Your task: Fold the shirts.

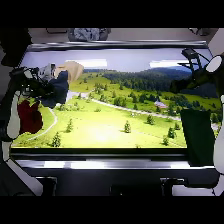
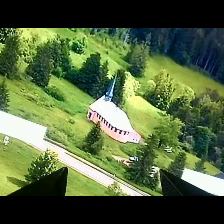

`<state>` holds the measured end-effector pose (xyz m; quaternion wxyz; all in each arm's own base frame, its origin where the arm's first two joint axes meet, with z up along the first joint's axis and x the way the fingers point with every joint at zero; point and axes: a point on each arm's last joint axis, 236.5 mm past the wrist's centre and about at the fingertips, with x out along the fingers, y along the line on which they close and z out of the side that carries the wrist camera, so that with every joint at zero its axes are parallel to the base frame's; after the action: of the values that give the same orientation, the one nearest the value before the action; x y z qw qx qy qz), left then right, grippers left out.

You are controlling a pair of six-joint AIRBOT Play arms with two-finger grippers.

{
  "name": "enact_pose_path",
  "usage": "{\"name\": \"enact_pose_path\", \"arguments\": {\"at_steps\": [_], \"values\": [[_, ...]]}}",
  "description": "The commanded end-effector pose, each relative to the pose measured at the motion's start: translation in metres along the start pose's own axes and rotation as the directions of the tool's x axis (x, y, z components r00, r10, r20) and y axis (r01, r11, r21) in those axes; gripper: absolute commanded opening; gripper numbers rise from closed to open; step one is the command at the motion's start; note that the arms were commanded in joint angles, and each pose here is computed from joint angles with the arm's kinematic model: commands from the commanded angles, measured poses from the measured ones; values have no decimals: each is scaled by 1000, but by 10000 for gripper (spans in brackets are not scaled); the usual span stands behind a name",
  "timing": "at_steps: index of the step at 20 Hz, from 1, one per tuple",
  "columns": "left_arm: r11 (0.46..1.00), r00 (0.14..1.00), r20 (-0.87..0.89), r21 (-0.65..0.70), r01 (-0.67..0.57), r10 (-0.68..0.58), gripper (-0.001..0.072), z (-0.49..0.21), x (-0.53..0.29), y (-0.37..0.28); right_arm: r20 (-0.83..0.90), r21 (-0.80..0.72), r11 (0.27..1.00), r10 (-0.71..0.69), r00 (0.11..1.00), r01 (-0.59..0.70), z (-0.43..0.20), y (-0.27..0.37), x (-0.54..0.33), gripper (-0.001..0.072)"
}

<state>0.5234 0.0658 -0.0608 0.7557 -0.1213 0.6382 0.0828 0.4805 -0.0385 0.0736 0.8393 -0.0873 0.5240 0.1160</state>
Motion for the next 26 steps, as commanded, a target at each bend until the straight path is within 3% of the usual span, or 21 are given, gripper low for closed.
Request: {"name": "enact_pose_path", "arguments": {"at_steps": [1, 4, 6, 8, 10, 12, 14, 16, 21, 24, 25, 26], "values": [[999, 999, 9, 23, 44, -44, 34, 2, -13, -13, -6, -24, 1000, 7, 1000, -7, -1, 2, 0, 666], [981, 943, 304, 170, 89, -138, 33, 41, -132, -57, 35, -92, 996, -12, 999, 15, 6, 2, -20, 665], [944, 832, 495, 316, 95, -250, 33, 33, -244, -102, 95, -105, 993, -38, 995, 48, 14, 4, -51, 665], [869, 703, 583, 484, 102, -408, 33, -15, -345, -156, 171, -115, 989, -69, 983, 89, 20, 10, -94, 665], [778, 603, 574, 615, 130, -554, 33, -79, -408, -205, 235, -126, 984, -94, 967, 126, 18, 20, -140, 666], [661, 568, 480, 733, 158, -668, 33, -144, -429, -251, 280, -137, 979, -111, 954, 154, 8, 33, -183, 666], [538, 589, 344, 821, 189, -731, 33, -199, -416, -294, 308, -145, 974, -121, 944, 172, -4, 44, -215, 666], [479, 657, 251, 856, 191, -711, 33, -228, -375, -320, 316, -154, 971, -126, 940, 182, -19, 55, -238, 666], [546, 904, 17, 802, 243, -427, 34, -269, -183, -315, 199, -169, 978, -84, 976, 119, -52, 68, -233, 665], [600, 962, -106, 762, 241, -252, 39, -291, -83, -289, 114, -163, 985, -45, 992, 63, -58, 66, -202, 665], [619, 965, -138, 744, 251, -225, 213, -291, -69, -284, 71, -159, 987, -26, 997, 37, -61, 64, -188, 665], [637, 962, -157, 723, 267, -225, 553, -286, -69, -282, 25, -153, 988, -3, 1000, 7, -64, 63, -171, 666]]}}
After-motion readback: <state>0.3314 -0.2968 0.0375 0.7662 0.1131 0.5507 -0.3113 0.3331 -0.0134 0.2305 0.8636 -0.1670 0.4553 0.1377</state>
